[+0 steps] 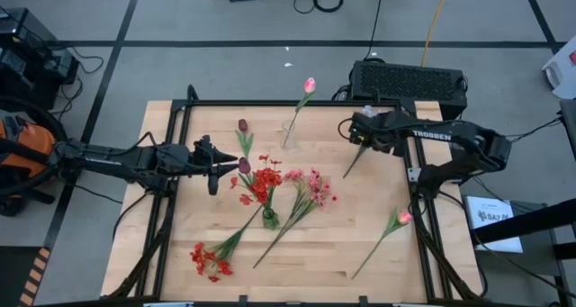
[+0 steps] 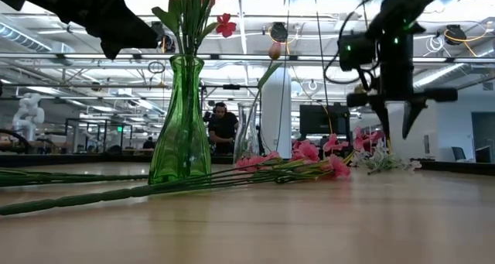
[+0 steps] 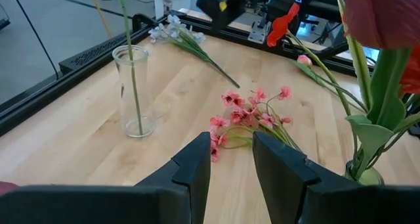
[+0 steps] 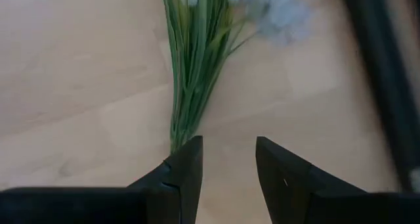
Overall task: Sort flowers into vase by color
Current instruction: Put the white flowers into the transparent flower vase
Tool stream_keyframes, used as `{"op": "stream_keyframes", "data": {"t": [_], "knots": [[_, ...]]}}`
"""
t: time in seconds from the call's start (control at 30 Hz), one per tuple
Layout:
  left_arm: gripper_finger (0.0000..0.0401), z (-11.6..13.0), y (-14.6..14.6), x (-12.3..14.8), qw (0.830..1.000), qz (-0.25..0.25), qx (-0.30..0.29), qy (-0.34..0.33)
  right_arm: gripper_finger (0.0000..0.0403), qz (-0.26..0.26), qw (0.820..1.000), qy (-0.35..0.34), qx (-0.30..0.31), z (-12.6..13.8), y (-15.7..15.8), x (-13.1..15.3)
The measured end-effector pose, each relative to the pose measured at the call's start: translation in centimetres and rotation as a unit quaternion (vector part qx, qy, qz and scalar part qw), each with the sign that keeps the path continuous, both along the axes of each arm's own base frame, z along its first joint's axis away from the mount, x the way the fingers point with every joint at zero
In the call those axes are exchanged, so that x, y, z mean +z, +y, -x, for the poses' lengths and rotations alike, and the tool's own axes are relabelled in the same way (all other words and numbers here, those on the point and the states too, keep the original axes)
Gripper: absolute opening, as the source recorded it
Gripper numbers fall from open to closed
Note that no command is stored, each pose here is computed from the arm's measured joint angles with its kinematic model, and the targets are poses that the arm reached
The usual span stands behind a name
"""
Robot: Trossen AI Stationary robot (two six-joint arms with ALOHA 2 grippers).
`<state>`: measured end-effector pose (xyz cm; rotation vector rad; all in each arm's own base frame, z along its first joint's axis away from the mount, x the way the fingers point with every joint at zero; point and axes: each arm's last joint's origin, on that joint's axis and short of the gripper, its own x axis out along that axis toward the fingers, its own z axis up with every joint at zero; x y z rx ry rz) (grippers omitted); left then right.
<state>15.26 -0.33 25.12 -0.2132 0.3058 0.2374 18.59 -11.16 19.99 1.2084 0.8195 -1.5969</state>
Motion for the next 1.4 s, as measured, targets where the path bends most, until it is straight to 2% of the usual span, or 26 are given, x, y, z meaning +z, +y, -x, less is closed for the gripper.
{"op": "stream_keyframes", "data": {"t": [0.13,0.27,0.87,0.97,1.27,1.4], "knots": [[0.0122,0.0,0.0,0.0,1.0,0.0,0.0,0.0,0.0133,-0.004,0.999,-0.053,-0.007,0.2,-0.5,-2.3],[0.0122,0.0,0.0,0.0,1.0,0.0,0.0,0.0,0.0133,0.008,0.996,-0.089,-0.002,0.1,-1.1,-3.0],[0.0122,0.0,-0.1,0.0,1.0,0.009,-0.013,0.0,0.0138,0.035,0.997,-0.066,-0.002,1.9,-3.8,-2.9],[0.0122,0.0,-0.1,0.0,1.0,0.009,-0.014,0.0,0.0158,0.035,0.997,-0.063,-0.001,2.0,-4.0,-3.0],[0.0122,0.0,-0.1,0.0,1.0,0.009,-0.014,0.0,0.0258,0.023,0.998,-0.052,-0.007,1.6,-4.3,-4.0],[0.0122,0.0,-0.1,0.0,1.0,0.009,-0.014,0.0,0.0277,0.013,0.999,-0.04,-0.009,1.2,-4.6,-5.2]]}}
